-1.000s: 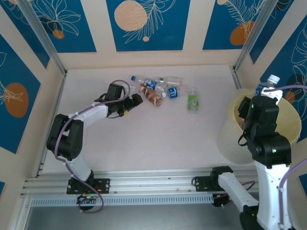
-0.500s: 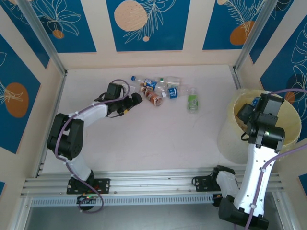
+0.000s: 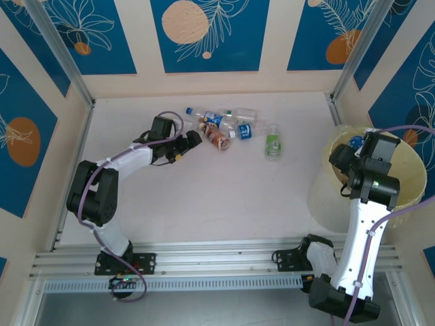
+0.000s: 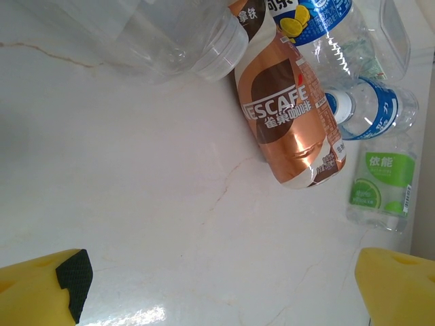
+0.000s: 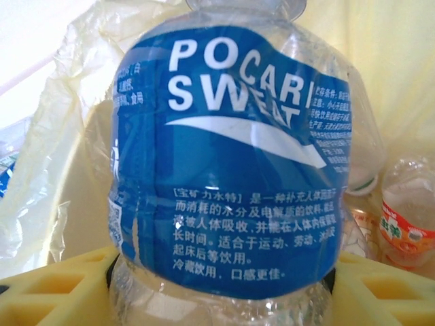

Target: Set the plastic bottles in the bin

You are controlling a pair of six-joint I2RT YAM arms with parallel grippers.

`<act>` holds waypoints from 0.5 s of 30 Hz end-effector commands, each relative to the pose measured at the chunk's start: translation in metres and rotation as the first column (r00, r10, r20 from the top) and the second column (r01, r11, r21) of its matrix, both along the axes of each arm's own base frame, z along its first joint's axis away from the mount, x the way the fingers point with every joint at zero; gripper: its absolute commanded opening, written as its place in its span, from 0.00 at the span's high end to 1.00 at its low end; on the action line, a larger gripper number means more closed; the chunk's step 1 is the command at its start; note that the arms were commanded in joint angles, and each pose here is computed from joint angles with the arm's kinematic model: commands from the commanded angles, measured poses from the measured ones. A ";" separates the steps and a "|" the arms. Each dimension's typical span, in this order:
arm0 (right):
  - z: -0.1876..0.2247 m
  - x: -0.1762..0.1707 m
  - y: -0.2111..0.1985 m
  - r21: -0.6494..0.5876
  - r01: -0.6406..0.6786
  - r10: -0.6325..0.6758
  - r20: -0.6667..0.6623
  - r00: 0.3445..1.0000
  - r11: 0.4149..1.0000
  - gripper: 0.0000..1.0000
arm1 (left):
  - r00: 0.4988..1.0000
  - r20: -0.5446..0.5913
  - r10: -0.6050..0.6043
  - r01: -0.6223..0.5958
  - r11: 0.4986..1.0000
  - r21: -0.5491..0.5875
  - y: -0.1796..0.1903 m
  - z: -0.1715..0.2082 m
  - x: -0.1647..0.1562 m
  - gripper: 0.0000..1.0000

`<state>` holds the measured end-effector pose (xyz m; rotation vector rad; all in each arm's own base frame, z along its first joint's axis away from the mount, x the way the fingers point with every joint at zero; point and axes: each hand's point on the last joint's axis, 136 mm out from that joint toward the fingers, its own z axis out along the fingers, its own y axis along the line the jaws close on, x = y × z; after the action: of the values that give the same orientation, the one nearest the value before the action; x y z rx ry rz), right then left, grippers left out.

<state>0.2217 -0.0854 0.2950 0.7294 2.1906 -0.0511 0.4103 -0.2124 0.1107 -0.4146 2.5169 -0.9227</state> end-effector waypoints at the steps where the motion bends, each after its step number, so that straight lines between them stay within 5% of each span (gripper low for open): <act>1: 0.005 0.010 0.006 0.038 -0.027 0.024 0.064 0.998 0.999 0.35 | 1.000 0.001 0.006 -0.006 1.000 -0.022 0.001 0.003 0.004 0.00; 10: 0.019 0.001 -0.005 -0.004 0.053 -0.052 0.094 0.994 0.999 0.16 | 1.000 0.000 0.011 -0.011 1.000 -0.016 0.005 0.000 0.001 0.00; 12: 0.023 -0.004 -0.010 -0.027 0.086 -0.082 0.103 0.991 0.996 0.02 | 1.000 0.001 0.017 -0.017 1.000 -0.016 0.007 0.000 0.001 0.00; 15: 0.029 -0.011 -0.016 -0.055 0.128 -0.121 0.121 0.985 0.990 0.00 | 1.000 -0.002 0.021 -0.021 1.000 -0.019 0.008 -0.001 0.002 0.00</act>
<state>0.2190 -0.0923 0.3069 0.7776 2.0981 -0.0761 0.4128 -0.2082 0.1100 -0.4256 2.5072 -0.9208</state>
